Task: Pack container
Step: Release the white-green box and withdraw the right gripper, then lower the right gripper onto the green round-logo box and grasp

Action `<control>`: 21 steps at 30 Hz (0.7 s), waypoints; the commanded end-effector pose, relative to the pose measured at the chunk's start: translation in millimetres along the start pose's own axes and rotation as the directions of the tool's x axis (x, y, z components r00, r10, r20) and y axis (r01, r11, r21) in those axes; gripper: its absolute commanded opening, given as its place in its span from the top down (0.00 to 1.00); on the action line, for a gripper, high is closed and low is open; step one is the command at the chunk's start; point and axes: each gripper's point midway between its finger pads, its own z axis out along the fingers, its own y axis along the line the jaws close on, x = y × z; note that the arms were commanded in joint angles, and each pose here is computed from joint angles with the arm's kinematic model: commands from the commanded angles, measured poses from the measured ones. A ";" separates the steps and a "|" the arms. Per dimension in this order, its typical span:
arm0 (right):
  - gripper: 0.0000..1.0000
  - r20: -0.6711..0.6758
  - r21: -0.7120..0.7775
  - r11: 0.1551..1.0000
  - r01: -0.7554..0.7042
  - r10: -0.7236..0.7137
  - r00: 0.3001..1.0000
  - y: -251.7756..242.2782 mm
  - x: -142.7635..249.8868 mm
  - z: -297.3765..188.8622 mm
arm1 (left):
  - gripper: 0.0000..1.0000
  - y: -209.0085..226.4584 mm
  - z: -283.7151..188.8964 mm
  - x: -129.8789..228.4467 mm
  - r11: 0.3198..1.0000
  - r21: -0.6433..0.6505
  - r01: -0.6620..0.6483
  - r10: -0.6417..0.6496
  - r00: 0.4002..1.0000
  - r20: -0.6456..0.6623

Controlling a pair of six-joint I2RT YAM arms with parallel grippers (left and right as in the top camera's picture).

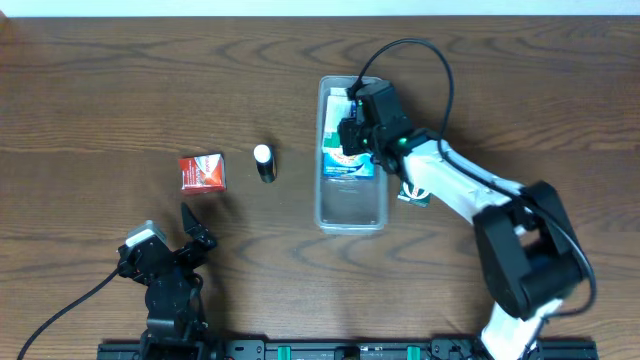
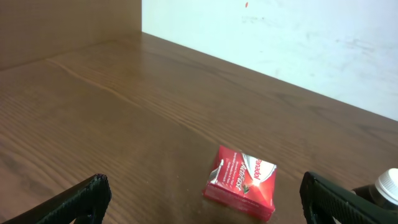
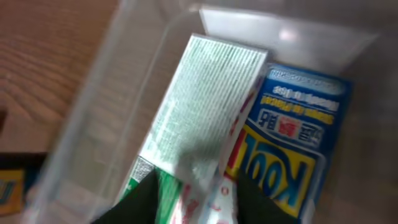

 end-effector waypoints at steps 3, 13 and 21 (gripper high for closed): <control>0.37 0.156 -0.008 0.997 0.076 -0.074 0.985 5.7 -54.5 -94.2 | 0.02 5.2 2.5 10.1 1.000 -0.023 -0.017 0.017 1.000 -0.016; 0.22 -0.080 0.210 0.974 -0.090 0.109 0.991 -76.8 5.5 -137.8 | 0.02 5.2 2.5 10.1 1.000 -0.023 -0.017 0.017 1.000 -0.016; 0.30 -0.293 0.342 0.915 -0.211 0.318 0.902 -111.6 74.6 -126.0 | 0.02 5.2 2.5 10.1 1.000 -0.023 -0.017 0.017 1.000 -0.016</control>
